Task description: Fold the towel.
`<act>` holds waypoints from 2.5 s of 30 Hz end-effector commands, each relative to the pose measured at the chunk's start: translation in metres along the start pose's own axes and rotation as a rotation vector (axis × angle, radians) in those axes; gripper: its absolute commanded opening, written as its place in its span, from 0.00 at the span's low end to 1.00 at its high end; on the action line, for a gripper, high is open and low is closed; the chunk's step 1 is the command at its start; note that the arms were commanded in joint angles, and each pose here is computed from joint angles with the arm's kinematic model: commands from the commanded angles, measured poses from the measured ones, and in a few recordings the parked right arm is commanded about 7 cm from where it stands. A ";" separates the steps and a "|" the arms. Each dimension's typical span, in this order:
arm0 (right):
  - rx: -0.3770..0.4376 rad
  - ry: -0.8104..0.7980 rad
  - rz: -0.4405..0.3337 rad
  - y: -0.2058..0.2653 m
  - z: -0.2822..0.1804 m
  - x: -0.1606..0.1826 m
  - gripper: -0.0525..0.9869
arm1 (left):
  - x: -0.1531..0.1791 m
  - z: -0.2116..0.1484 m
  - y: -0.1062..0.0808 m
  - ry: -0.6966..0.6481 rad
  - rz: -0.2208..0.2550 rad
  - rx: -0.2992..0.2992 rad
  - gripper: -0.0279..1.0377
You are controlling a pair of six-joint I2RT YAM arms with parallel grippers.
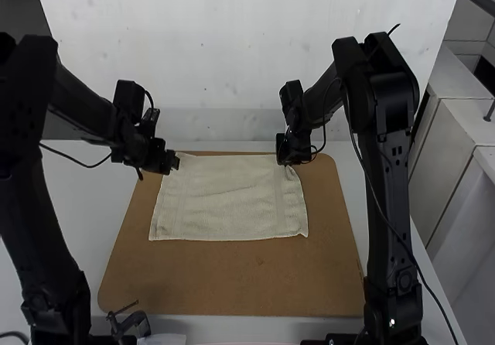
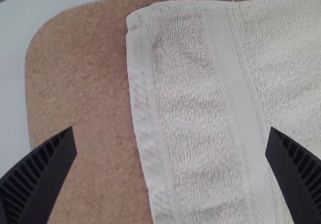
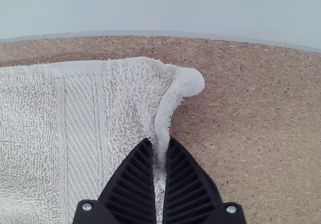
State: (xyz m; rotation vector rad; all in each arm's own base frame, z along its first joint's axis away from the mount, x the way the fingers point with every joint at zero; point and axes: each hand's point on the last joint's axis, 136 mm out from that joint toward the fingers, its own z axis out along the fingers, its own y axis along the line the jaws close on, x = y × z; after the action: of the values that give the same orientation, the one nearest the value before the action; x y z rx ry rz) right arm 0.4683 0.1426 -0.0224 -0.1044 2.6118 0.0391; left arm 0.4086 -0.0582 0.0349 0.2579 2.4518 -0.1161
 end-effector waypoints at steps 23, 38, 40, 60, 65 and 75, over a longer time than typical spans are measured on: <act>0.072 0.083 -0.019 -0.013 0.023 0.033 0.07 | -0.006 0.104 0.013 0.129 -0.091 -0.034 0.29; 0.052 -0.015 0.001 -0.011 0.011 0.001 0.07 | -0.044 0.049 -0.022 0.073 -0.110 0.053 0.04; 0.043 -0.044 0.004 -0.008 0.005 -0.008 0.07 | -0.051 0.040 -0.026 0.059 -0.118 0.059 0.04; -0.043 -0.394 0.090 -0.013 -0.094 -0.079 0.07 | -0.105 -0.031 -0.044 -0.133 -0.093 0.054 0.04; -0.055 -0.407 0.095 -0.018 -0.103 -0.077 0.07 | -0.104 -0.038 -0.043 -0.148 -0.085 0.035 0.04; -0.051 -0.354 0.031 -0.024 -0.098 -0.049 0.07 | -0.095 -0.066 -0.029 -0.195 -0.092 0.000 0.04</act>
State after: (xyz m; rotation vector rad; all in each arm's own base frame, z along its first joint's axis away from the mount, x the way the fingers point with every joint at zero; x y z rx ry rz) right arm 0.4613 0.1242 0.0658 -0.0536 2.3057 0.1274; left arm 0.4363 -0.1018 0.1208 0.1451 2.3375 -0.1922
